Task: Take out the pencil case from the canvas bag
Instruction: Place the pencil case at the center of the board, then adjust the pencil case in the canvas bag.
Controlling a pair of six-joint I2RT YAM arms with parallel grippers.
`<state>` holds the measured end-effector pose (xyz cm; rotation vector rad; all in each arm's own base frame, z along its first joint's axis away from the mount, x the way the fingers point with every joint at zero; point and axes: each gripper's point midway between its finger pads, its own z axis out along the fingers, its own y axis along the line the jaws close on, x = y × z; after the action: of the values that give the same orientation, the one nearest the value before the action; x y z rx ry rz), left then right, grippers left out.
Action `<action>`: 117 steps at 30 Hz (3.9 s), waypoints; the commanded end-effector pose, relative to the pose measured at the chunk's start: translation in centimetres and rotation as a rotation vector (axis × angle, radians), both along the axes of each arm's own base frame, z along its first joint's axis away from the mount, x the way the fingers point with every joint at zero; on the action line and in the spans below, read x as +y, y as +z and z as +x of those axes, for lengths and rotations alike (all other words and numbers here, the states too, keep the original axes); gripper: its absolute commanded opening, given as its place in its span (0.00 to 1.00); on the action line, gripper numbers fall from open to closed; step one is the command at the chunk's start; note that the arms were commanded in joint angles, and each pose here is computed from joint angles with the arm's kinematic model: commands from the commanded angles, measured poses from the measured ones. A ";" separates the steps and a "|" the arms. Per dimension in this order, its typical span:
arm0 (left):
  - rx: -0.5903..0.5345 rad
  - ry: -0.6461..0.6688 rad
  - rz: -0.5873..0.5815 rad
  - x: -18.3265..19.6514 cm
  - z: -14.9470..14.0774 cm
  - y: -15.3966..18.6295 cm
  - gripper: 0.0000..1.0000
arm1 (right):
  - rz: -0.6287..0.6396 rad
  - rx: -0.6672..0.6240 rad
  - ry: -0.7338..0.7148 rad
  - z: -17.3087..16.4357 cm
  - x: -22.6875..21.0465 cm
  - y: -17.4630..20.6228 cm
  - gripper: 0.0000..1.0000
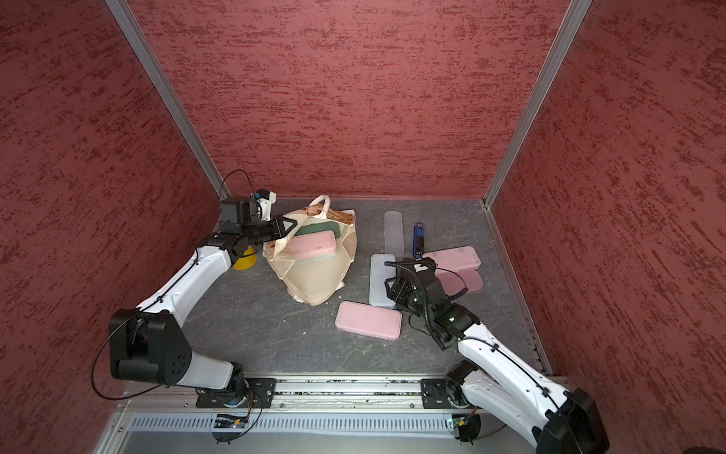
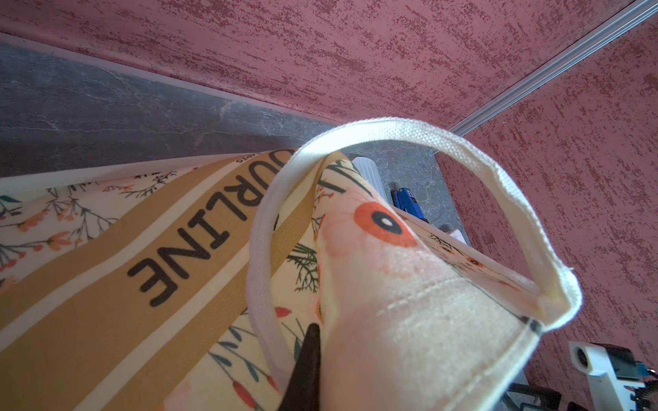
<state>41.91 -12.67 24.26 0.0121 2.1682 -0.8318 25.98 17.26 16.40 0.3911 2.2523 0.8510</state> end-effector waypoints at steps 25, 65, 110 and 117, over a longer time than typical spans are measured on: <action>0.025 -0.024 0.003 -0.5 0.1 -0.7 0.00 | -0.237 -0.705 0.520 0.9 12.2 15.4 0.65; 0.034 -0.028 -0.025 -0.5 0.2 -0.6 0.00 | -1.038 -0.851 0.904 9.7 24.2 2.4 0.65; 0.053 -0.044 -0.067 -0.9 0.3 -0.7 0.00 | -1.386 -0.870 0.734 19.8 24.8 -7.5 0.89; 0.054 -0.043 -0.068 -0.8 0.3 -0.7 0.00 | -1.381 -0.875 0.693 20.7 24.3 -6.8 0.85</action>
<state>42.19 -13.07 23.69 0.0095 2.1793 -0.8988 45.55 41.54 7.32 -1.2559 1.6022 -0.3500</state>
